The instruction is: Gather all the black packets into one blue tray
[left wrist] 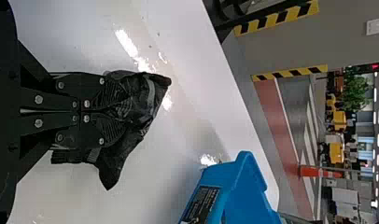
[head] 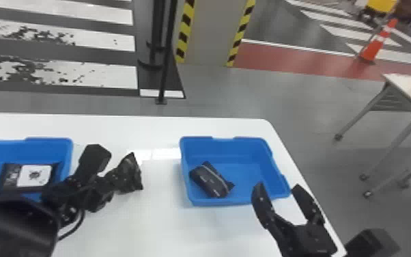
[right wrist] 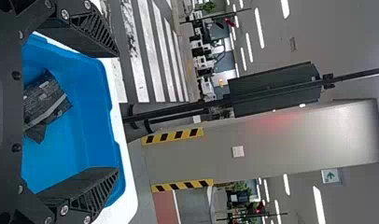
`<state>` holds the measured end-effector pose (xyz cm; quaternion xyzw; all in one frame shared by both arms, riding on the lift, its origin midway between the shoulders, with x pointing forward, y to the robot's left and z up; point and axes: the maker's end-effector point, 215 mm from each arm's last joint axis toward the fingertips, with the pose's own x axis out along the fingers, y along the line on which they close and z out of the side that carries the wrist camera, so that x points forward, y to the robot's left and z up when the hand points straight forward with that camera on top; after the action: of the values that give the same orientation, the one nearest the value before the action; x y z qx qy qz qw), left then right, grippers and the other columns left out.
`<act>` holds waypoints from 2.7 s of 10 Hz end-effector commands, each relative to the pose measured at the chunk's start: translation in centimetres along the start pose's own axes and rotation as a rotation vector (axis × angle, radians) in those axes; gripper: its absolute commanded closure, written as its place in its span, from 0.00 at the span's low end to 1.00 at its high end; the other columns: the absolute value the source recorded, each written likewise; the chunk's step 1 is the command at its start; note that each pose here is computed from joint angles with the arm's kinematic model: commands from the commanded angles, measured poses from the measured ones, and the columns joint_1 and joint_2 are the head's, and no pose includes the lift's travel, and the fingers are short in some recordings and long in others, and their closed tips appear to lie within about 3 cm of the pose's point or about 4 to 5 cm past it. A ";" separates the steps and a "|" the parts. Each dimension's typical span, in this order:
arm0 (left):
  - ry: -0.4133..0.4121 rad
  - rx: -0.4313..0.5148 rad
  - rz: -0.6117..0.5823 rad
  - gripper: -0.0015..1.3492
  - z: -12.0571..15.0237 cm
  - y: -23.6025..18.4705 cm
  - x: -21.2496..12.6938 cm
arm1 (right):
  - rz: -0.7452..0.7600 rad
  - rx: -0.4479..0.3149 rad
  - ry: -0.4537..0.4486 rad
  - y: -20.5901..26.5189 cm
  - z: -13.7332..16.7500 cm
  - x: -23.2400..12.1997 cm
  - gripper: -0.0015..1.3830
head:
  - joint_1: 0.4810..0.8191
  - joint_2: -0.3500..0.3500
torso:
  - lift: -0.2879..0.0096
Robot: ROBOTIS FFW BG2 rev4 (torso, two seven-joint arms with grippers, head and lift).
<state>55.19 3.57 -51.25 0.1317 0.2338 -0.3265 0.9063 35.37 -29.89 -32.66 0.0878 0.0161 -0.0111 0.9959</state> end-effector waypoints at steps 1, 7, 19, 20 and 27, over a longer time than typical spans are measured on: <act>-0.081 0.020 0.037 0.90 2.8 1.4 -1.9 | 0.000 0.000 0.003 0.0 -0.1 -0.1 0.11 | 0.63 0.05 | 0.60; -0.184 -0.057 0.294 0.90 2.8 8.8 -19.7 | 0.000 0.001 0.010 0.0 -0.3 -0.4 0.11 | 0.63 0.20 | 0.60; -0.251 -0.124 0.503 0.14 -1.9 13.8 -32.1 | 0.086 -0.029 0.049 2.6 -1.0 1.3 0.11 | 0.63 0.59 | 0.60; -0.276 -0.132 0.502 0.14 -1.9 13.2 -32.6 | 0.109 -0.032 0.080 3.1 -1.8 1.8 0.11 | 0.63 0.59 | 0.60; -0.488 -0.285 0.412 0.14 -1.3 4.8 -35.1 | 0.262 -0.125 0.344 4.6 -7.4 8.9 0.12 | 0.63 0.57 | 0.60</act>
<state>34.56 26.63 -34.09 -0.0253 0.0248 -0.1210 0.9920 43.39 -23.87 -39.03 0.0340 0.1635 0.1357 0.9766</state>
